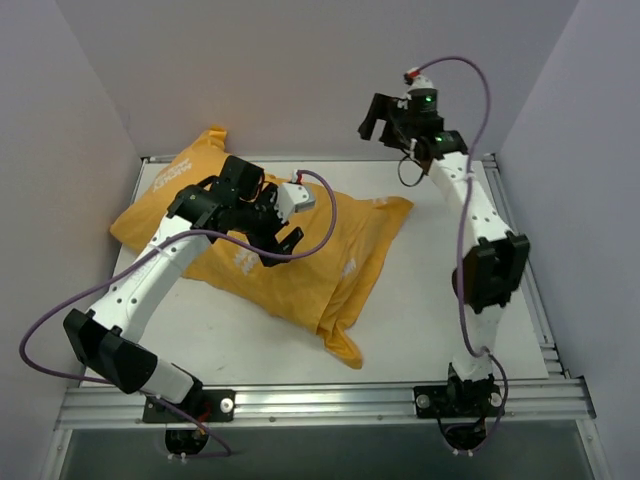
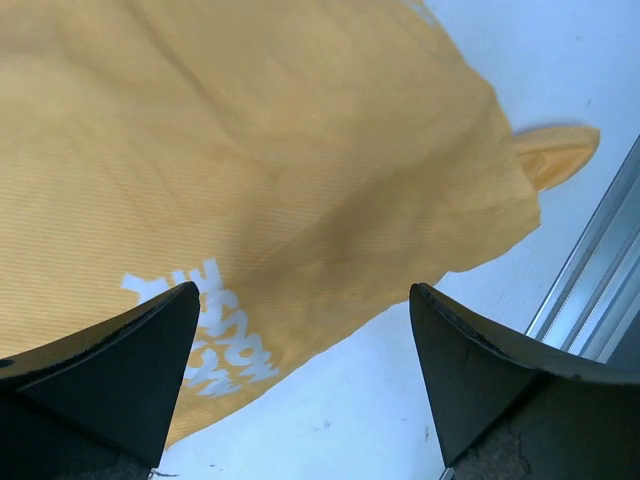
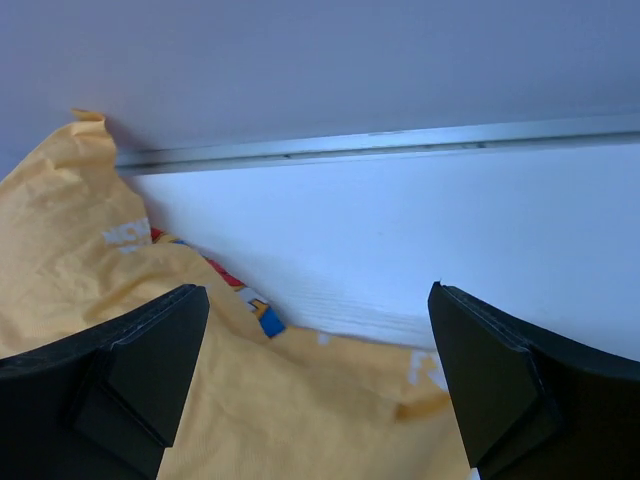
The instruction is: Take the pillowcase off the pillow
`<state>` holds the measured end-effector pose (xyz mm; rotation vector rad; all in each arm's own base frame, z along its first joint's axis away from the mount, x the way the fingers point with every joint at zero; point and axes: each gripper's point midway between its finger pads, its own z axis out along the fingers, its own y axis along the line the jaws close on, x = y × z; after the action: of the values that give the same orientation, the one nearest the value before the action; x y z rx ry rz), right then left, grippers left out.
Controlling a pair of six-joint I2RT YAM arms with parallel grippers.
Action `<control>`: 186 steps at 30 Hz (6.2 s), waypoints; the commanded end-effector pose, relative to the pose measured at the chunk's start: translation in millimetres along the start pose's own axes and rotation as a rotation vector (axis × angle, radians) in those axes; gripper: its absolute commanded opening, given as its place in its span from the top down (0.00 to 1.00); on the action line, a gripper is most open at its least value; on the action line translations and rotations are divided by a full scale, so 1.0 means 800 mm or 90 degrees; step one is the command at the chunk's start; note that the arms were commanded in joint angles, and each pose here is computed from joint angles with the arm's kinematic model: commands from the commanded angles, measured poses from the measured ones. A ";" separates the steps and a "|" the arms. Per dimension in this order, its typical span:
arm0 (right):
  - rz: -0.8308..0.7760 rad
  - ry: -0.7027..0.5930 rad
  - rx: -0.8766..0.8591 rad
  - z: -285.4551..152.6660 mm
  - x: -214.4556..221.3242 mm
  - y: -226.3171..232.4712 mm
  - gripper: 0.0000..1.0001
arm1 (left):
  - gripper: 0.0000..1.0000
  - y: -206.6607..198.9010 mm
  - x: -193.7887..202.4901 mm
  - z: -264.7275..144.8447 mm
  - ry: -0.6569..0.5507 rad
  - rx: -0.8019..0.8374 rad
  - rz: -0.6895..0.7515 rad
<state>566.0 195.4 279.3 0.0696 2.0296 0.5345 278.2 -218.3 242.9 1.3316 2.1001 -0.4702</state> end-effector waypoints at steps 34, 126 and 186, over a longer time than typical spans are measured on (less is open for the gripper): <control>0.107 0.150 -0.139 -0.221 0.289 0.038 0.11 | 0.90 -0.036 -0.081 0.088 0.061 -0.068 0.044; 0.236 0.067 0.007 -0.149 0.244 -0.075 1.00 | 0.98 0.016 0.038 0.164 0.197 -0.154 0.194; -0.062 0.058 -0.243 -0.239 0.243 0.145 0.17 | 0.98 0.100 -0.190 0.005 -0.258 -0.131 -0.114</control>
<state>286.6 280.5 268.8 -0.3280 1.9322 0.9061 385.1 -282.4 266.7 0.9409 2.0794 -0.5236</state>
